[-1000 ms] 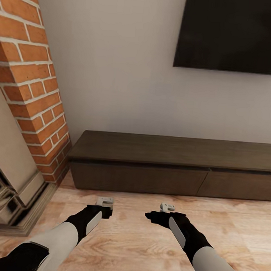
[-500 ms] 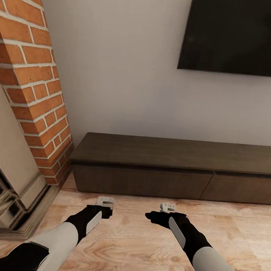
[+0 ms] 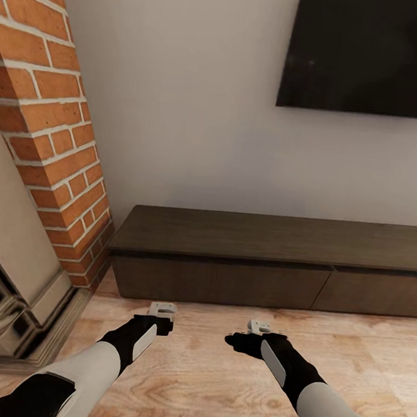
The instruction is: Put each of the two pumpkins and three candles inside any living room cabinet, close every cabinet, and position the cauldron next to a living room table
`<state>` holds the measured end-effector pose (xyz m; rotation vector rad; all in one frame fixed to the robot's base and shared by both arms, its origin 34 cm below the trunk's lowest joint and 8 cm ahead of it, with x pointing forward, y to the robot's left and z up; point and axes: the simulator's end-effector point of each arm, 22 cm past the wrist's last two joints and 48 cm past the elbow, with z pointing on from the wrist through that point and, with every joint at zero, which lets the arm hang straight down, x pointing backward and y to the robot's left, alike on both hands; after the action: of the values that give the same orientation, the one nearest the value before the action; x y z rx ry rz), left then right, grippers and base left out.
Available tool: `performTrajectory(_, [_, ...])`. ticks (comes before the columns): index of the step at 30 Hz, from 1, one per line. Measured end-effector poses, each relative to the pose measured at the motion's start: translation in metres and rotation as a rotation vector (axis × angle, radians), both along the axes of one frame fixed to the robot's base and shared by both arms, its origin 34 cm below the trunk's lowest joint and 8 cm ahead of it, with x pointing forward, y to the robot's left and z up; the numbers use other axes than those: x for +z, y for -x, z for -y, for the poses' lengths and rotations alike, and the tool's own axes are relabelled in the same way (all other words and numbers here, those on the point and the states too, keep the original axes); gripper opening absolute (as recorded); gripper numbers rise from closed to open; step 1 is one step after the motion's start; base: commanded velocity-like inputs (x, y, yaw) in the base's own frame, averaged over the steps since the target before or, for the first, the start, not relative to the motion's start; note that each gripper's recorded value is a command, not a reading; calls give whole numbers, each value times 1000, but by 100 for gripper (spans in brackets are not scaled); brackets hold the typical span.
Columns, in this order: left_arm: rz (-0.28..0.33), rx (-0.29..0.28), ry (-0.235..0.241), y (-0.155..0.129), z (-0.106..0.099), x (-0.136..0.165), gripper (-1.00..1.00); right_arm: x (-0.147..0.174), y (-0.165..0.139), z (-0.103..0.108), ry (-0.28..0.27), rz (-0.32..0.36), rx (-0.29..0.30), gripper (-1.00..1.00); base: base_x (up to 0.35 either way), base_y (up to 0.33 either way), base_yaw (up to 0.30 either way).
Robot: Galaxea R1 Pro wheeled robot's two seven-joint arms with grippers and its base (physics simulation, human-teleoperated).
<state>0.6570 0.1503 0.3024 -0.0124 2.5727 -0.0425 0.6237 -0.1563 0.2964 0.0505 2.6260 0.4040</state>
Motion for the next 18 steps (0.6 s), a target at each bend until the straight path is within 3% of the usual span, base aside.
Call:
performTrajectory(16, [3, 0, 2, -1, 0, 1, -100, -3, 2, 2, -10, -7, -13, 100, 0, 0, 0])
performTrajectory(18, [42, -2, 17, -14, 5, 14, -100, -3, 2, 2, -11, -8, -16, 100, 0, 0, 0])
